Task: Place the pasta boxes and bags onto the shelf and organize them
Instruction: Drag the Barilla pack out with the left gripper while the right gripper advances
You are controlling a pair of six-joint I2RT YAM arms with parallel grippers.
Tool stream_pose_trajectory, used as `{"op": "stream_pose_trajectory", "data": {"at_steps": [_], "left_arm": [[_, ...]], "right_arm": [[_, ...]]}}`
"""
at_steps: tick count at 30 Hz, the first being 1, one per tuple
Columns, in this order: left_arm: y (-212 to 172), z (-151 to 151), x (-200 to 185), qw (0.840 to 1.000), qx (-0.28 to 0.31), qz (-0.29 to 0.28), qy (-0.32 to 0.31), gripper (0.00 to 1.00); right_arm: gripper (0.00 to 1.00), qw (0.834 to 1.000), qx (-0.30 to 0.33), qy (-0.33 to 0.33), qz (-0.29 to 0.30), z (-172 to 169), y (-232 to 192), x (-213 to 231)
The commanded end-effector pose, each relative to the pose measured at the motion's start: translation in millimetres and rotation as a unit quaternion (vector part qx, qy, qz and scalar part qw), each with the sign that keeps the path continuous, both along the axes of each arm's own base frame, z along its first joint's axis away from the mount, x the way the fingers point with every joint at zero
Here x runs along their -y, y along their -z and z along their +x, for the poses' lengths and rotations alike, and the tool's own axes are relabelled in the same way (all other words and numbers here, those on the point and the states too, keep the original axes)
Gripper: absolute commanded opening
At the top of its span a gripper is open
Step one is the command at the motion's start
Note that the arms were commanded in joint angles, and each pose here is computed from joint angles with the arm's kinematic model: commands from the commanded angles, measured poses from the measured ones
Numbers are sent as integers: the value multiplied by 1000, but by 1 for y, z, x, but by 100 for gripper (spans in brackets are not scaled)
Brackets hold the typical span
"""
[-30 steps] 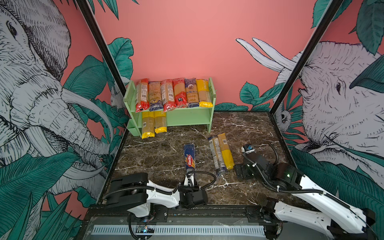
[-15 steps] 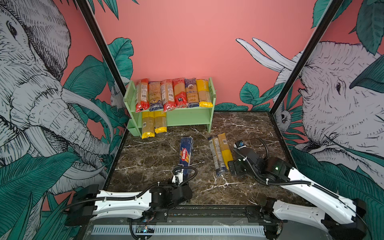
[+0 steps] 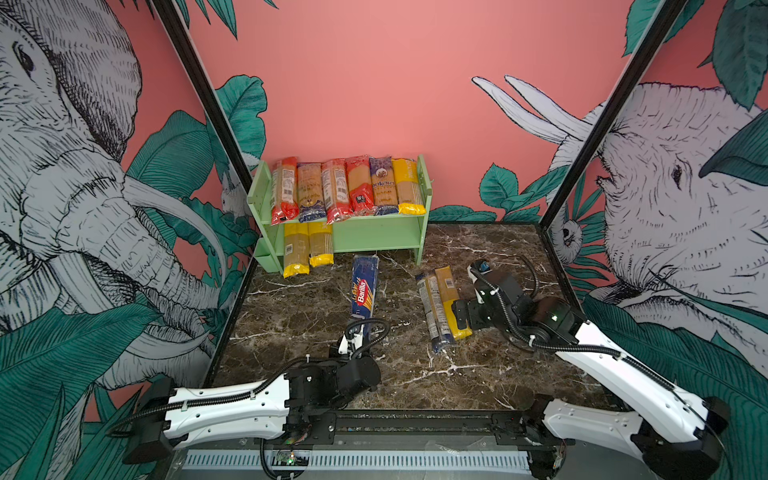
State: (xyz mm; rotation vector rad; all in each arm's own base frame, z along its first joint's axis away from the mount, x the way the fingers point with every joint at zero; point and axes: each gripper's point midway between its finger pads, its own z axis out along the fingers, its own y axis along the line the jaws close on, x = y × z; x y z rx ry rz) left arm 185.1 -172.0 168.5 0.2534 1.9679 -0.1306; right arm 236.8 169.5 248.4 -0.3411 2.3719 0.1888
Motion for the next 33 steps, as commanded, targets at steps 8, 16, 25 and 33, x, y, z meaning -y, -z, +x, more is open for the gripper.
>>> {"op": "stream_pose_trajectory", "data": {"at_steps": [8,16,25,33], "left_arm": [[-66,46,-21,994,67,-44,-73,0],[-80,96,-27,993,62,-41,-87,0],[-91,164,-29,992,63,-49,-101,0],[-87,224,-31,989,68,-43,-125,0]], "right_arm": [[99,1000,10,-7,16,10,-15,6],[99,1000,2,-2,13,16,-7,9],[99,1000,-18,5,7,27,7,13],[99,1000,-30,4,2,35,17,13]]}}
